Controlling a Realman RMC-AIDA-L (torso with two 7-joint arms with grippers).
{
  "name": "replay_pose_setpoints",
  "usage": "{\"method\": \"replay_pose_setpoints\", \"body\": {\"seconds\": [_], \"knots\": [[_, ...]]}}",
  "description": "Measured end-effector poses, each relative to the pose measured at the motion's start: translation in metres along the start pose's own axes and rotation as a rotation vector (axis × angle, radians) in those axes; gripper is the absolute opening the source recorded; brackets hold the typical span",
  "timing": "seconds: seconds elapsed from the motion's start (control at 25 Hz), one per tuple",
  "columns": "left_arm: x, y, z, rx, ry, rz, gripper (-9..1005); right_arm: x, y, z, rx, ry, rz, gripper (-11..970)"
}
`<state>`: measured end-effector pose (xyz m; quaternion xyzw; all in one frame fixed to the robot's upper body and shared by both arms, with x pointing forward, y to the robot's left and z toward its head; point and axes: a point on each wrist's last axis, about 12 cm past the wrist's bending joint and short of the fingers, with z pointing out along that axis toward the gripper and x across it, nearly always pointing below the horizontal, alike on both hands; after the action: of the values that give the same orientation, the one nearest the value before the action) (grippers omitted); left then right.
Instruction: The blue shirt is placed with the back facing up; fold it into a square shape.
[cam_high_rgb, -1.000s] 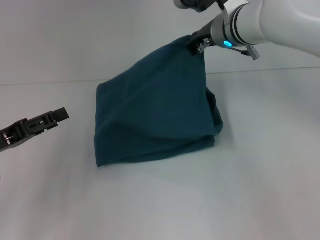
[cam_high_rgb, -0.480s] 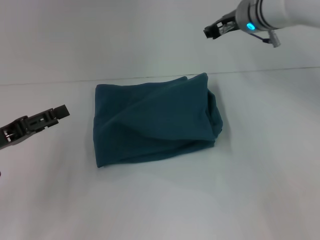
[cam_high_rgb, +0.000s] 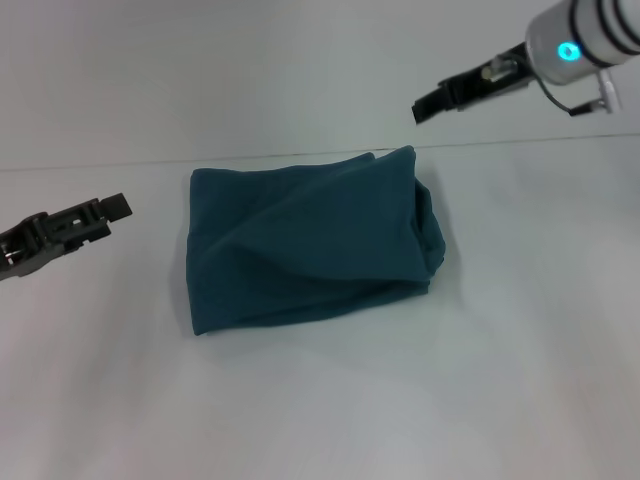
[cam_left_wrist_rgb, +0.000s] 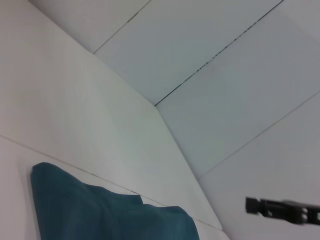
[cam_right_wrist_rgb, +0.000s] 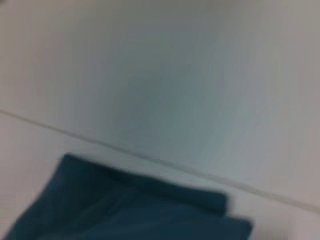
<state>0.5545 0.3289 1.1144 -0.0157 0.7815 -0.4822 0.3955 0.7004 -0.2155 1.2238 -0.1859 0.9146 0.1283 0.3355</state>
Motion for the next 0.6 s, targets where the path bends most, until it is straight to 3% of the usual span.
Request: {"method": "replay_pose_setpoints", "body": {"seconds": [0.24, 0.6], "knots": [[-0.005, -0.001, -0.003, -0.005, 0.009, -0.022, 708, 0.026, -0.011, -0.027, -0.232, 0.125, 0.141, 672], [-0.008, 0.001, -0.003, -0.042, 0.042, -0.06, 707, 0.061, -0.044, -0.056, -0.331, 0.192, 0.322, 669]]}}
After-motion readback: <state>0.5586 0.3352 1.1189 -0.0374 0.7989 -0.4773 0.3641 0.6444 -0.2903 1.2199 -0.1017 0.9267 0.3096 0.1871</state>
